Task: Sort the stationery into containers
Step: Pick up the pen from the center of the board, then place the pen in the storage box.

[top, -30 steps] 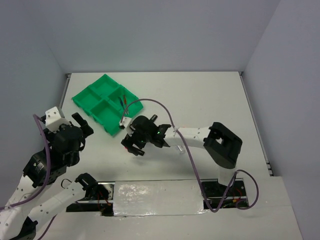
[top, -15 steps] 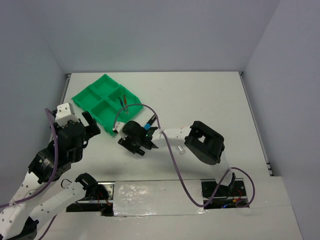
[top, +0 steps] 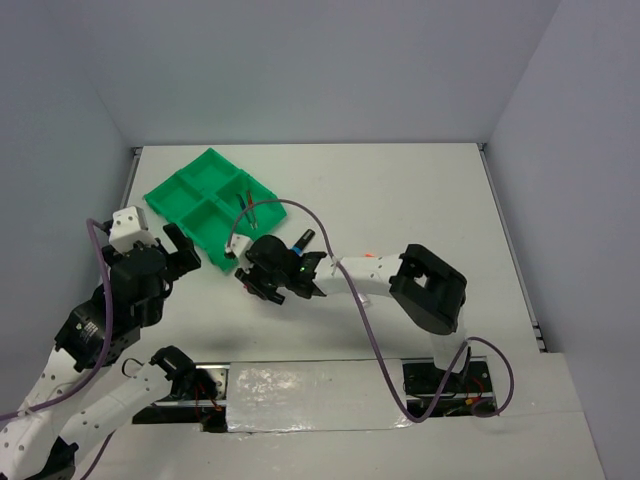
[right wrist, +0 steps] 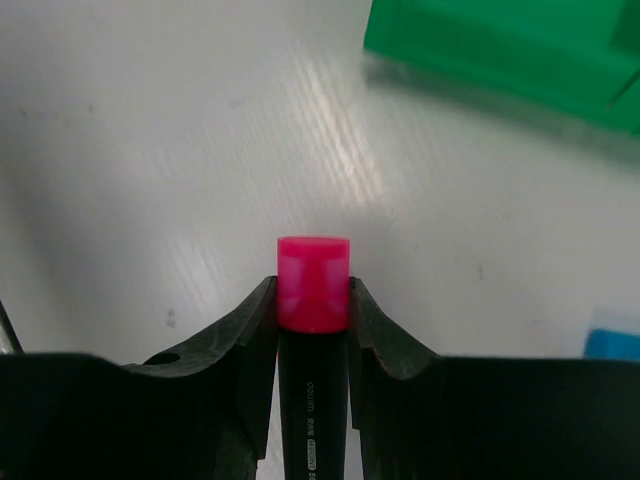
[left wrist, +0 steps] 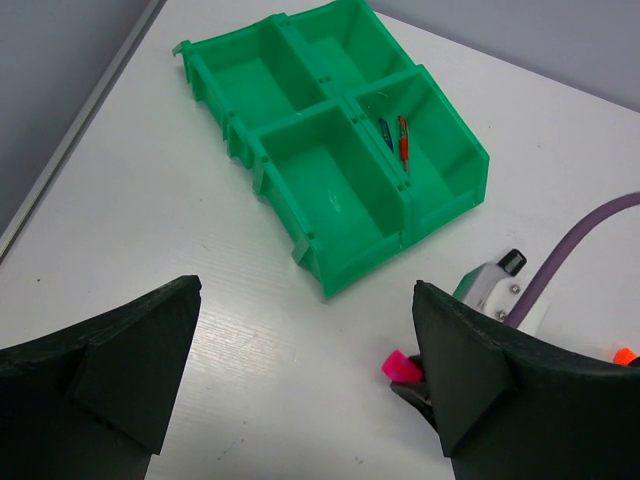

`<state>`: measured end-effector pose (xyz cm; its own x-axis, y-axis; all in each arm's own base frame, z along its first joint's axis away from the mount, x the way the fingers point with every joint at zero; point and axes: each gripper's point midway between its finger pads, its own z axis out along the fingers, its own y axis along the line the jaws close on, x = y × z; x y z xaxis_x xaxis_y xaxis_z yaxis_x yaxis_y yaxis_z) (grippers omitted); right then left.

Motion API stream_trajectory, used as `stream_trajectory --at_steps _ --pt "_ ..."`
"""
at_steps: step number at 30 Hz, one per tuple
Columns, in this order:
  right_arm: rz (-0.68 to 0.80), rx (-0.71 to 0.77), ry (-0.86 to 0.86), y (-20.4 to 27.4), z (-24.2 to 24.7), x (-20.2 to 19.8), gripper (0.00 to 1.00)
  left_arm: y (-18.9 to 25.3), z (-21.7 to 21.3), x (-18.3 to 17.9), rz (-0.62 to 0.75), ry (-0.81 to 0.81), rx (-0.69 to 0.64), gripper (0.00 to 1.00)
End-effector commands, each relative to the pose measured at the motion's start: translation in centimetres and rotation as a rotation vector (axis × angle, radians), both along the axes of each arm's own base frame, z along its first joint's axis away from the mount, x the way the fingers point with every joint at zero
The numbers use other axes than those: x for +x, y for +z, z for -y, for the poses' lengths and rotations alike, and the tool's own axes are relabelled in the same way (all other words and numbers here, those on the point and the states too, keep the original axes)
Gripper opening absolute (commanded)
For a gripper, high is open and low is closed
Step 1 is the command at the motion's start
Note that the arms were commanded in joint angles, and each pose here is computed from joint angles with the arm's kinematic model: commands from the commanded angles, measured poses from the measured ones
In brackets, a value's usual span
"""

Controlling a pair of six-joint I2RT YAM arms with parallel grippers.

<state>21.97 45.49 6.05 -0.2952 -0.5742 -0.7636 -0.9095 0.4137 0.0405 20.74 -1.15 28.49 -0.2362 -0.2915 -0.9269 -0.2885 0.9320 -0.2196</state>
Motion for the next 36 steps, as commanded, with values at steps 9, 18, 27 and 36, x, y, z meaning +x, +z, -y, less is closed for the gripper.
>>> stream_trajectory --at_steps 9,18,27,36 --pt "0.307 0.294 -0.133 13.1 -5.2 7.5 0.0 0.7 -0.2 0.3 0.035 0.01 -0.005 0.99" --pt "0.379 0.388 -0.222 13.9 -9.3 16.0 0.0 0.7 -0.2 0.3 0.037 0.009 -0.004 0.99" --pt "0.342 0.472 -0.108 16.5 -11.1 15.9 0.91 0.8 0.0 0.2 0.043 -0.014 -0.006 0.99" --pt "0.315 0.531 -0.225 20.3 -5.8 16.7 1.0 0.9 -0.2 0.2 0.048 -0.004 -0.009 0.99"
